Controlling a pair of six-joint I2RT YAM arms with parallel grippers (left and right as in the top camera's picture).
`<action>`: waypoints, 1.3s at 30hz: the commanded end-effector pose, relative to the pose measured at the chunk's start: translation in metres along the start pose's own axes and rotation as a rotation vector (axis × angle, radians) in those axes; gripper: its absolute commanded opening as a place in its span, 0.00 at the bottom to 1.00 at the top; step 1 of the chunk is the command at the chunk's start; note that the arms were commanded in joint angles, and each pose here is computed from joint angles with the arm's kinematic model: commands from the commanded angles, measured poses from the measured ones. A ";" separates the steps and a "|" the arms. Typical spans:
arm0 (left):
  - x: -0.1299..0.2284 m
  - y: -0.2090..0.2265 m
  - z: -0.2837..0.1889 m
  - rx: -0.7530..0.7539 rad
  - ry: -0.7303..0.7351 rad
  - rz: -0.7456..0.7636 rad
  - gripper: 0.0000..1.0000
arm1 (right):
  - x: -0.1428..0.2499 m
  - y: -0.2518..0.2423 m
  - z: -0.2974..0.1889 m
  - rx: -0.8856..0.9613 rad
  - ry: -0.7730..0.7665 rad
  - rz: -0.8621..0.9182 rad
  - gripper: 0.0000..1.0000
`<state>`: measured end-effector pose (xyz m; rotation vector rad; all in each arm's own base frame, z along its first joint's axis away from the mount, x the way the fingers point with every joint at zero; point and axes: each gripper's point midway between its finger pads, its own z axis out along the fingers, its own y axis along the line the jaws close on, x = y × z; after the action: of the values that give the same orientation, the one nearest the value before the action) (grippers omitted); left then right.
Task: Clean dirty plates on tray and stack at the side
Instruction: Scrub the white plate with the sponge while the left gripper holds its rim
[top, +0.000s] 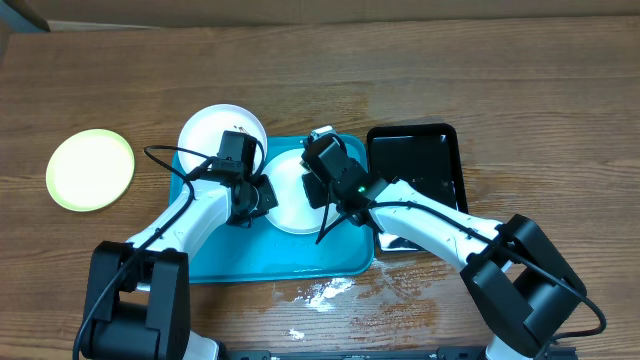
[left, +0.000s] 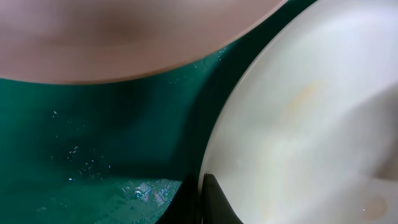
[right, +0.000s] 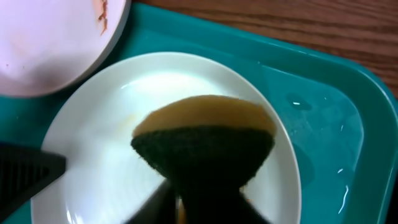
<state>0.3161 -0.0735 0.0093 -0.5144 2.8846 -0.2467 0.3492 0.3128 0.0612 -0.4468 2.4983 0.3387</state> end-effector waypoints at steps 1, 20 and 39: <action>-0.005 0.001 0.001 -0.027 -0.015 0.023 0.04 | -0.008 0.001 -0.003 0.010 -0.026 -0.010 0.64; -0.003 0.002 0.001 -0.030 -0.010 0.037 0.04 | 0.013 -0.007 0.009 0.047 0.049 -0.065 0.71; 0.000 0.004 0.001 -0.040 0.005 0.036 0.04 | 0.024 -0.001 -0.009 0.059 0.168 -0.057 0.04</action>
<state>0.3132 -0.0718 0.0091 -0.5127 2.8980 -0.2296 0.3212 0.2948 0.0306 -0.5663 2.6825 0.1696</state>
